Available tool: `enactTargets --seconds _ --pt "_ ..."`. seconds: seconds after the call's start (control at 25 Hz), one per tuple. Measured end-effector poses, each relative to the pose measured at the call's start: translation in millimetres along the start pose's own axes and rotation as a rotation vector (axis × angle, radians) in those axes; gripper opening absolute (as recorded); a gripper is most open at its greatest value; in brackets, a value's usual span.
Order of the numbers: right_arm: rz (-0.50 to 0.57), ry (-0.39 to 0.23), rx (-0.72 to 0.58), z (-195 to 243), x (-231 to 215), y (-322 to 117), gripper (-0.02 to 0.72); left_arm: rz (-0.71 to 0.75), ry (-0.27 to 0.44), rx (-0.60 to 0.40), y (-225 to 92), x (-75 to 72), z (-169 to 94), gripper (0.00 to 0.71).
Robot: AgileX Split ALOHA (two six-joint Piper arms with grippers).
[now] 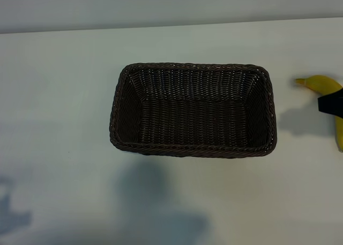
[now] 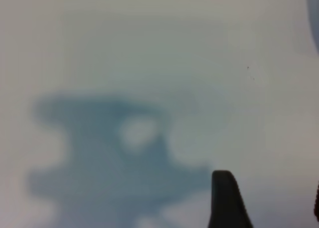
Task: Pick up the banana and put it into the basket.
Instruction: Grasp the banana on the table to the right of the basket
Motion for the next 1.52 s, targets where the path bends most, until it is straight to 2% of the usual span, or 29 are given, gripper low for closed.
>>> enactTargets --seconds 0.16,0.32,0.44,0.56,0.8,0.92,1.0,1.28,1.52 --pt "0.0 -0.03 -0.04 -0.1 -3.3 4.5 0.605 -0.002 0.0 -0.043 -2.7 0.2 -4.8 0.455" --pt "-0.001 -0.066 -0.063 3.4 -9.6 9.2 0.605 -0.005 0.0 -0.131 -9.7 0.5 -14.5 0.453" --pt "0.007 -0.1 -0.012 14.3 -20.0 13.3 0.605 -0.007 0.001 -0.196 -15.7 0.7 -21.2 0.453" --pt "0.013 -0.142 0.042 25.1 -32.1 25.1 0.605 -0.008 0.001 -0.204 -16.6 0.8 -22.0 0.453" --pt "0.009 -0.291 0.139 50.4 -67.1 53.0 0.605 -0.007 0.001 -0.202 -16.9 0.7 -21.5 0.453" --pt "0.021 -0.345 0.199 68.9 -85.0 58.6 0.605 -0.007 0.001 -0.202 -16.9 0.7 -21.5 0.453" --pt "0.033 -0.356 0.237 82.4 -94.2 58.7 0.605 -0.007 0.001 -0.202 -16.9 0.7 -21.5 0.453" --pt "0.092 -0.336 0.372 122.5 -113.5 37.9 0.605 -0.007 0.001 -0.202 -16.9 0.7 -21.5 0.453" --pt "0.101 -0.337 0.395 135.1 -120.3 31.4 0.605 -0.006 0.001 -0.202 -16.9 0.7 -21.5 0.453"
Point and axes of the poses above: a point on each arm's last joint axis where the gripper is mounted, z pointing out along that axis toward the gripper, x along the wrist's bending axis when the last joint is at zero, y = z × x, the point moved 2 cm from there along z, pointing out along that axis toward the gripper, and after that the axes turned 3 degrees about z, right-handed, at the moved point
